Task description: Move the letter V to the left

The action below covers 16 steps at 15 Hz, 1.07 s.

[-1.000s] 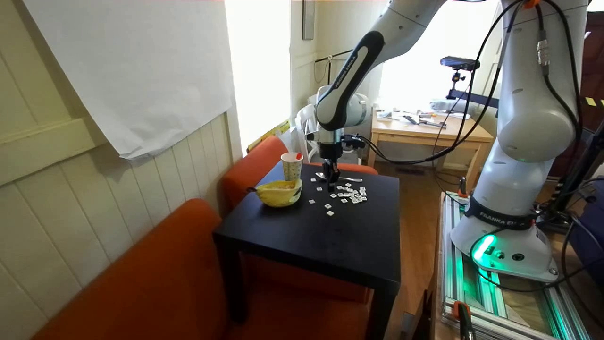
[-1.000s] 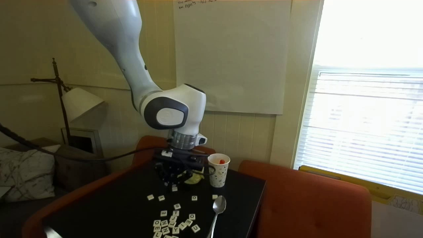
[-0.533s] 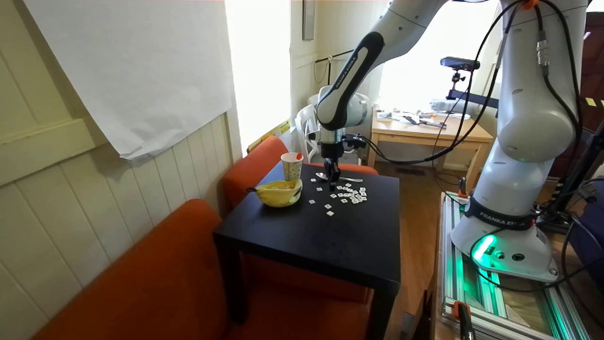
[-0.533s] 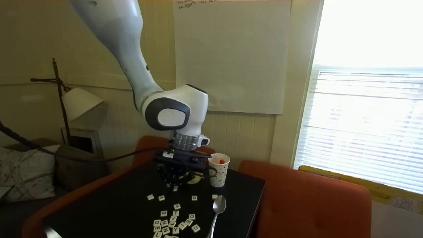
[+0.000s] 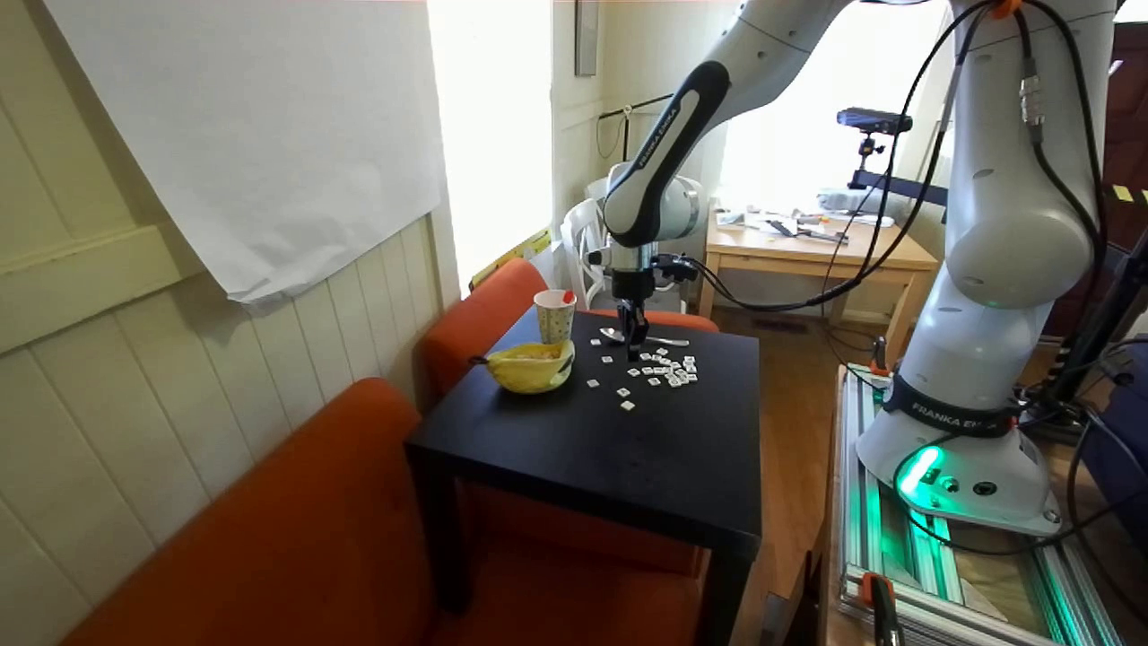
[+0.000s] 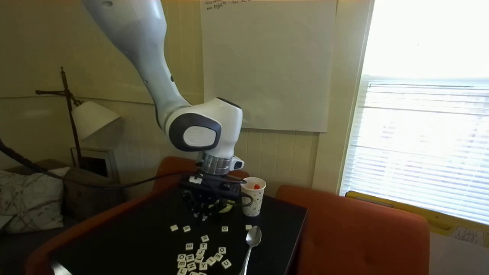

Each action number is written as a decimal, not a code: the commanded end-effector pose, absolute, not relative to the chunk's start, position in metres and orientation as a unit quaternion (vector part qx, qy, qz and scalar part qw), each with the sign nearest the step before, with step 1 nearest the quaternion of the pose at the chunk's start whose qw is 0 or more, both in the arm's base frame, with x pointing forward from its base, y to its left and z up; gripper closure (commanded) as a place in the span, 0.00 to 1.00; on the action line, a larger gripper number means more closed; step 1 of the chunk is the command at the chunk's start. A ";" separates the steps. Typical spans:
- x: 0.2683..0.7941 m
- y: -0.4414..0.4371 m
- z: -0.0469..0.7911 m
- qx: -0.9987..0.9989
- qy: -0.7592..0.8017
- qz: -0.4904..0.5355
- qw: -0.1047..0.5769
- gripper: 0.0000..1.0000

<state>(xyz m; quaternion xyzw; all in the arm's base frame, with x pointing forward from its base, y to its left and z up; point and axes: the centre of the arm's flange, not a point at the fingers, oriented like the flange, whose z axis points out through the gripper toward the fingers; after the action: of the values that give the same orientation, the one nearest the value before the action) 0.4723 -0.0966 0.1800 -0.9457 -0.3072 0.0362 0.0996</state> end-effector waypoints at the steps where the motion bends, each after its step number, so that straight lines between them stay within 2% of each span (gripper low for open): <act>1: 0.472 -0.097 0.180 -0.946 -0.307 0.036 0.100 0.98; 2: 0.472 -0.097 0.180 -0.946 -0.307 0.036 0.100 0.98; 3: 0.472 -0.097 0.180 -0.946 -0.307 0.036 0.100 0.73; 4: 0.472 -0.089 0.184 -0.941 -0.322 0.025 0.100 0.71; 6: 0.470 -0.075 0.191 -0.941 -0.322 0.028 0.096 0.60; 13: 0.448 -0.035 0.200 -0.986 -0.153 0.050 0.039 0.09; 14: 0.466 -0.045 0.191 -0.978 -0.191 0.044 0.068 0.28; 16: 0.459 -0.040 0.191 -0.983 -0.168 0.046 0.056 0.14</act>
<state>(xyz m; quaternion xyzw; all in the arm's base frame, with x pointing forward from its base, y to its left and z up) 0.4587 -0.0396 0.1908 -0.9832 -0.1674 0.0464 0.0557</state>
